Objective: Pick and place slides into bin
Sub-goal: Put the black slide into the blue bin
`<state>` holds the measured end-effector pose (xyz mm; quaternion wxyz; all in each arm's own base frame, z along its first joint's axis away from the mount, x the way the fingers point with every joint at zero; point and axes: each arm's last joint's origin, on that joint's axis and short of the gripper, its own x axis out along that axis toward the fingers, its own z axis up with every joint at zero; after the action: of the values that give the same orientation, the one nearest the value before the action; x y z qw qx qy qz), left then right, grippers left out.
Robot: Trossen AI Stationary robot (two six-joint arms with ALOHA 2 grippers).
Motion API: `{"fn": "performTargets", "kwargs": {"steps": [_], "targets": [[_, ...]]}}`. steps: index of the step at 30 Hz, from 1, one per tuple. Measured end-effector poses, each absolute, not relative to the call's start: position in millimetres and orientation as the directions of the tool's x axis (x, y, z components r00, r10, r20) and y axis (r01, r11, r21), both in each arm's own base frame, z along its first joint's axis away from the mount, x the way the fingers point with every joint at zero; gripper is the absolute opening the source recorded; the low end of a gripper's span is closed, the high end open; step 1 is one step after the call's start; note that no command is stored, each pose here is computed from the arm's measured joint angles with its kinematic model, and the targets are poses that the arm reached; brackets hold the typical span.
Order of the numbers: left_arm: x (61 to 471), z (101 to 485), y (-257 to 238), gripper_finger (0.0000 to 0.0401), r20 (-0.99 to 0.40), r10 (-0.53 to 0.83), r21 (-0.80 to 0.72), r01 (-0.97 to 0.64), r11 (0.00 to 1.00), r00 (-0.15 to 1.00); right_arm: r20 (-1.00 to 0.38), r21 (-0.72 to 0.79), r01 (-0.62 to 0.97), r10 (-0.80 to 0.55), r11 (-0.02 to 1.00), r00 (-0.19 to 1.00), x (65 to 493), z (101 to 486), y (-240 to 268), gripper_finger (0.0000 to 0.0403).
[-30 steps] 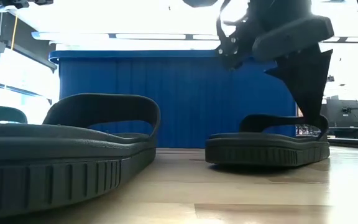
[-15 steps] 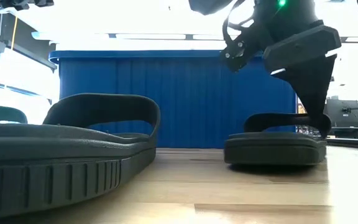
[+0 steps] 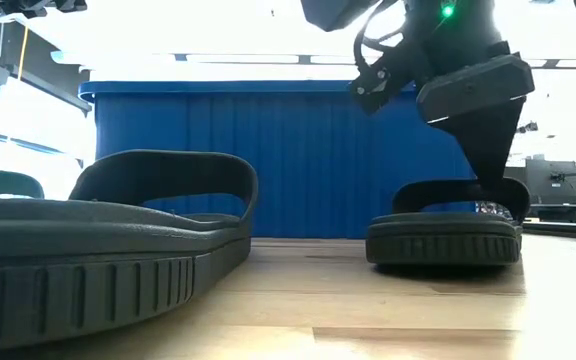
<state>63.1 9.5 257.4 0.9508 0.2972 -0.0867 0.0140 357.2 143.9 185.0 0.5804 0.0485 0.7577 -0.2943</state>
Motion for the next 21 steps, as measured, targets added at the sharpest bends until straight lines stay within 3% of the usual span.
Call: {"fn": "performTargets", "kwargs": {"steps": [9,21], "targets": [[63.1,257.4,9.5,0.0090,0.173,-0.025,0.563,-0.078,0.823,0.985,-0.868,-0.496,0.393,-0.438,0.775,-0.233,359.6,185.5,138.9,0.0096],[63.1,257.4,9.5,0.0090,0.174,-0.026,0.562,-0.078,0.823,0.984,-0.862,-0.507,0.424,-0.454,0.751,-0.227,361.0,185.8,135.5,0.0096]]}}
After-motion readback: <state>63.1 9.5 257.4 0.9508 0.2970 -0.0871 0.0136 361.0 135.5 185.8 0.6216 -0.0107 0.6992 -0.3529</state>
